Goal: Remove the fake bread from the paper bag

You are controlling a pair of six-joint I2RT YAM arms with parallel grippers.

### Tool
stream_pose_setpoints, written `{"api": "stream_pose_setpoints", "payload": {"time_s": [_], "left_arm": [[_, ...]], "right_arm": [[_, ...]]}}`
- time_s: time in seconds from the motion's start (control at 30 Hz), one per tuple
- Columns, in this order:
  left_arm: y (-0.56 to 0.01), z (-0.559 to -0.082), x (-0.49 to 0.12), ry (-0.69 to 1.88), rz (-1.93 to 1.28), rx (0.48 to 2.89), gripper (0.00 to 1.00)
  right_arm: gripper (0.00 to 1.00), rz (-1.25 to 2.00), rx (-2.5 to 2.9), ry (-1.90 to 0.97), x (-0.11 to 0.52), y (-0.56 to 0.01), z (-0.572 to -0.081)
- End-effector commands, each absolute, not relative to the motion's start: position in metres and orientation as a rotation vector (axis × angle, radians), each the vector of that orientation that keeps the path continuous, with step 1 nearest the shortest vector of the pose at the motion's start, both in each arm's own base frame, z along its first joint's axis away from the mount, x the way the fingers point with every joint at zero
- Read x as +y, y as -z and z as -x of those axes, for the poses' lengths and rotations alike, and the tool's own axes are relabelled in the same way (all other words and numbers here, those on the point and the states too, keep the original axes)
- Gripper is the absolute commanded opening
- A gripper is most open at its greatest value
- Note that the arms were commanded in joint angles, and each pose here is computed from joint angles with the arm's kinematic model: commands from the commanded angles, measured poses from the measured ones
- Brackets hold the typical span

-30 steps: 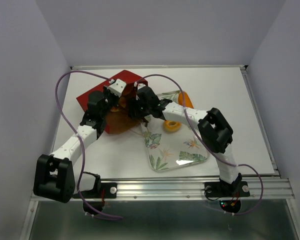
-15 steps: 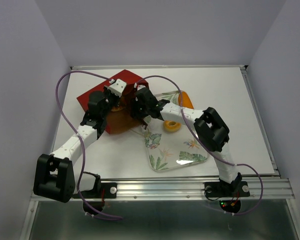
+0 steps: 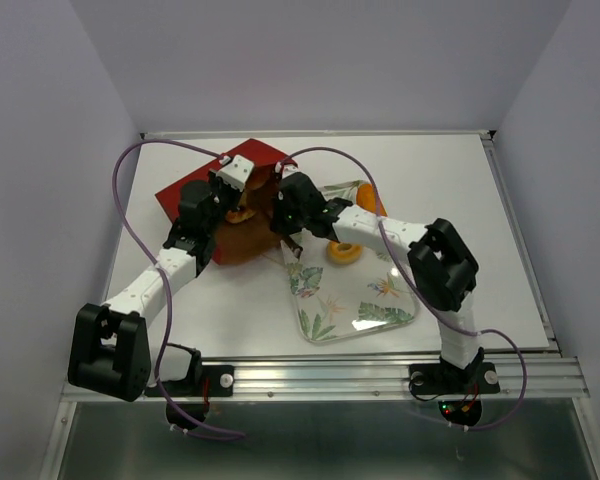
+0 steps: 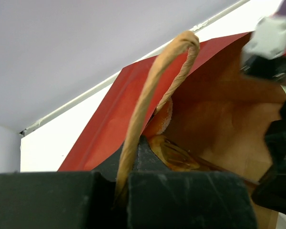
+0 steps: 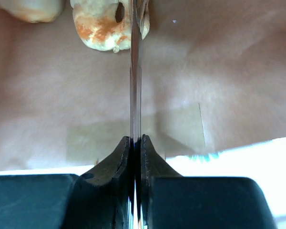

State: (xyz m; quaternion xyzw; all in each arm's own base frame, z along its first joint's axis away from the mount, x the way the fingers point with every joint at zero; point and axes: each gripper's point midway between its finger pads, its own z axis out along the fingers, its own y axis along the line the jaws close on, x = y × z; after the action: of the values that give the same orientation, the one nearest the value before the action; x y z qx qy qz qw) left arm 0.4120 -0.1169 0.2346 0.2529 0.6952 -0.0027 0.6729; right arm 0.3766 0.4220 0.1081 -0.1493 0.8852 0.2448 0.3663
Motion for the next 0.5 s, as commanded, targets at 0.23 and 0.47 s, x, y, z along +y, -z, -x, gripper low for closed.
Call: {"api": "stream_pose_setpoints", "payload": {"time_s": [0.23,0.47], "left_arm": [[-0.275,-0.422,-0.107,-0.045,-0.455,1.479,0.00],[-0.274,-0.425,-0.104,-0.069,-0.454,1.484,0.00]], "right_arm": [[0.01,0.390,2.061,-0.802,0.385,-0.225,-0.325],[0.01,0.470,2.086,-0.869,0.335,-0.236,-0.259]]}}
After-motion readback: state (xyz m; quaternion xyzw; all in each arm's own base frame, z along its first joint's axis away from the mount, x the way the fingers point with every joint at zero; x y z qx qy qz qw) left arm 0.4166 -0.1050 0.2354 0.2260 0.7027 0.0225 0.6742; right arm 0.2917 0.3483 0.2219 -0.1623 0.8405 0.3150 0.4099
